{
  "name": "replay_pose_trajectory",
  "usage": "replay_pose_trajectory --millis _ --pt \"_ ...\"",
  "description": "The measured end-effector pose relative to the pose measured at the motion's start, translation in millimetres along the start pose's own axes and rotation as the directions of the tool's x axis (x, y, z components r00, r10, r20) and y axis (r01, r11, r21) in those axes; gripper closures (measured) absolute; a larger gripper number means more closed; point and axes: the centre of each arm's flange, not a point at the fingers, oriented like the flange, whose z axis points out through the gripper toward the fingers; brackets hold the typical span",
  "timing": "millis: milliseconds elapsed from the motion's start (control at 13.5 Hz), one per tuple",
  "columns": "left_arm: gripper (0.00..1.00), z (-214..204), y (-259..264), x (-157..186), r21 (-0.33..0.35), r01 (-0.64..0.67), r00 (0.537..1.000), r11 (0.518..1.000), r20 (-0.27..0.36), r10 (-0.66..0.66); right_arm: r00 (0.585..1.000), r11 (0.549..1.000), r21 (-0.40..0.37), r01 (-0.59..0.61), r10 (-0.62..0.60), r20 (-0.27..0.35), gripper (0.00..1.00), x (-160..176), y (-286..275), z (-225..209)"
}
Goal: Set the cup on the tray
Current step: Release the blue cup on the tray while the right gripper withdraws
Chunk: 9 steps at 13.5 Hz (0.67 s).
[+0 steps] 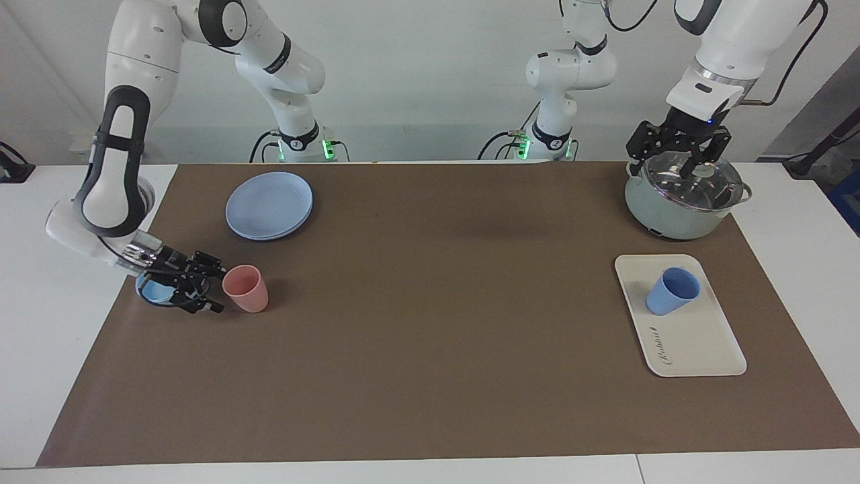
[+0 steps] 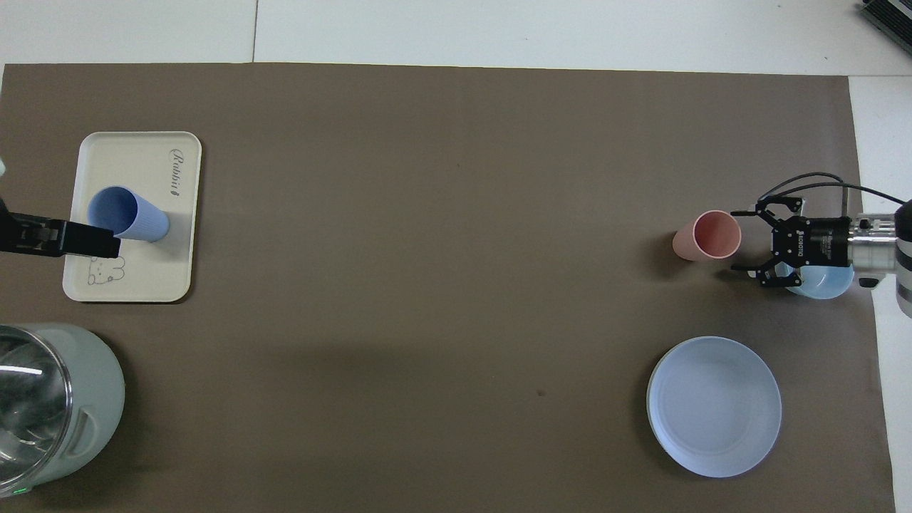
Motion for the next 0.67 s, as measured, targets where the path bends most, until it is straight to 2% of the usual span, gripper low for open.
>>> replay_pose_trajectory --millis 149,371,520,669 --pt "0.0 -20.2 3.6 -3.1 -0.001 -0.004 1.0 1.0 -0.005 0.004 0.991 0.995 -0.045 0.091 -0.095 -0.096 0.0 -10.2 -11.5 -26.2" --pt "0.0 -33.5 7.6 -10.2 -0.003 -0.005 0.999 1.0 0.034 0.005 0.931 0.943 -0.21 0.258 -0.301 -0.206 0.0 -48.7 -27.6 -67.5" --pt "0.0 -27.3 7.1 -8.2 -0.003 -0.005 0.999 1.0 0.043 0.005 0.867 0.866 -0.351 0.355 -0.446 -0.224 0.0 -86.5 -39.5 -78.5" --pt "0.0 -17.1 6.0 -4.9 -0.003 -0.003 0.999 1.0 0.051 0.003 0.804 0.764 -0.479 0.433 -0.567 -0.178 0.0 -128.5 -49.4 -73.4"
